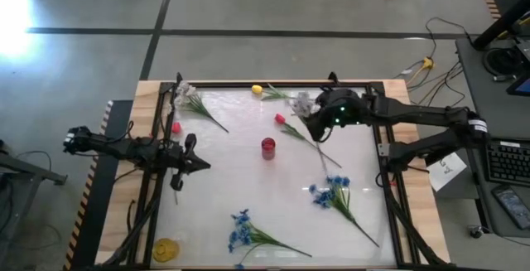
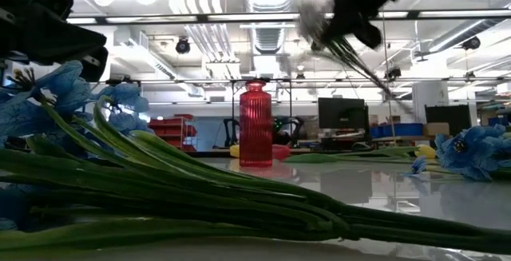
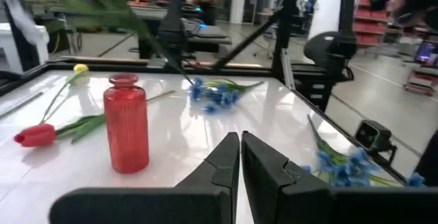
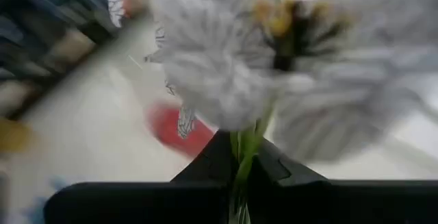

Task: Sort flowers into vase by color
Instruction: Put the right white flower into the red flower vase

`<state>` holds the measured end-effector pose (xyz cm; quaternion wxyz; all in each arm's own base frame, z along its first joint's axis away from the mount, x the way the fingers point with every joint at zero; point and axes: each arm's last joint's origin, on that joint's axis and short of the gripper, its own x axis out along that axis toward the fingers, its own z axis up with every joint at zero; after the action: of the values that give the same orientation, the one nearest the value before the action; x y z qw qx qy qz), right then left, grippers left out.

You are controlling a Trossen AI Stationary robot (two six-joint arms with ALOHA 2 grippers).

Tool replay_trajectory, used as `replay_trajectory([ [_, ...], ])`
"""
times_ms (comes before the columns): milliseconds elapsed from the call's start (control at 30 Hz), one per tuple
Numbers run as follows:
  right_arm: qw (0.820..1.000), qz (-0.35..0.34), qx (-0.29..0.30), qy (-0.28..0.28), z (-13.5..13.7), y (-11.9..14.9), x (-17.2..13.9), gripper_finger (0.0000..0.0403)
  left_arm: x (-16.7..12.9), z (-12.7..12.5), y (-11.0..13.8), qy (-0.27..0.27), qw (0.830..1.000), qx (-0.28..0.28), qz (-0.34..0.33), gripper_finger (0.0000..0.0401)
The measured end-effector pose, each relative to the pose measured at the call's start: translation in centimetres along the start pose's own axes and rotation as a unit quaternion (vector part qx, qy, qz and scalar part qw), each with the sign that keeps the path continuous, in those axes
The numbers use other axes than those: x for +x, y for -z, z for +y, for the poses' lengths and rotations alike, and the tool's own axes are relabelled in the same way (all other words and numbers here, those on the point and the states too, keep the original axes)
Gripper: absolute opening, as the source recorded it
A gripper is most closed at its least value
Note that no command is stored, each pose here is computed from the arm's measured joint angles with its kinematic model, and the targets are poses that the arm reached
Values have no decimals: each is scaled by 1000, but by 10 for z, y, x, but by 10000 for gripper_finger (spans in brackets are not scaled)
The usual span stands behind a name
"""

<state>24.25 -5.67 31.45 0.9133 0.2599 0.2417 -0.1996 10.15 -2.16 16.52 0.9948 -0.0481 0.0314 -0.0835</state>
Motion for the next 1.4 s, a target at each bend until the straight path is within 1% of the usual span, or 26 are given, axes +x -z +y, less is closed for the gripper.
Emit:
replay_trajectory([
  [67,996,-71,-19,-47,13,-14,-7,13,0,0,0,-4,1000,-3,0,5],
  [100,991,-108,-29,-69,18,-20,-10,13,0,0,0,-4,1000,-3,0,5],
  [167,978,-174,-46,-105,28,-31,-15,13,0,0,0,-4,1000,-5,0,5],
  [233,964,-224,-59,-131,35,-38,-17,13,0,0,-1,-4,1000,-11,-3,5],
  [300,950,-263,-76,-148,43,-42,-16,13,0,0,-4,-1,999,-45,-20,5],
  [333,945,-279,-83,-151,46,-44,-15,13,0,0,-6,2,996,-81,-33,5],
  [367,940,-291,-90,-152,49,-45,-13,13,0,-1,-10,8,990,-132,-52,5],
  [433,933,-307,-107,-156,52,-45,-7,13,-2,-1,-19,24,966,-238,-96,5],
  [533,929,-316,-121,-150,54,-45,4,13,-5,0,-32,24,934,-313,-170,5],
  [600,930,-318,-128,-135,53,-45,10,13,-9,-1,-41,43,922,-320,-215,5],
  [667,929,-320,-141,-126,54,-46,15,13,-13,-2,-48,59,913,-313,-254,5],
  [767,929,-317,-150,-122,57,-48,22,13,-17,-2,-55,73,904,-307,-288,5],
  [833,929,-314,-158,-120,58,-48,26,13,-18,-2,-57,75,901,-303,-301,5],
  [1000,932,-301,-168,-115,57,-46,33,13,-16,1,-55,15,900,-308,-309,5],
  [1067,930,-304,-169,-117,58,-46,31,13,-13,1,-59,1,906,-306,-292,3],
  [1133,929,-306,-172,-118,59,-46,29,13,-9,1,-68,-28,919,-288,-269,1],
  [1200,930,-300,-177,-115,59,-46,29,13,-3,1,-78,-78,933,-265,-232,1],
  [1267,936,-283,-181,-109,58,-43,33,13,4,2,-89,-142,941,-243,-187,1],
  [1333,941,-267,-181,-106,57,-40,39,13,9,3,-99,-210,941,-225,-137,1],
  [1400,943,-256,-184,-105,58,-37,45,13,12,4,-110,-281,932,-210,-90,1],
])
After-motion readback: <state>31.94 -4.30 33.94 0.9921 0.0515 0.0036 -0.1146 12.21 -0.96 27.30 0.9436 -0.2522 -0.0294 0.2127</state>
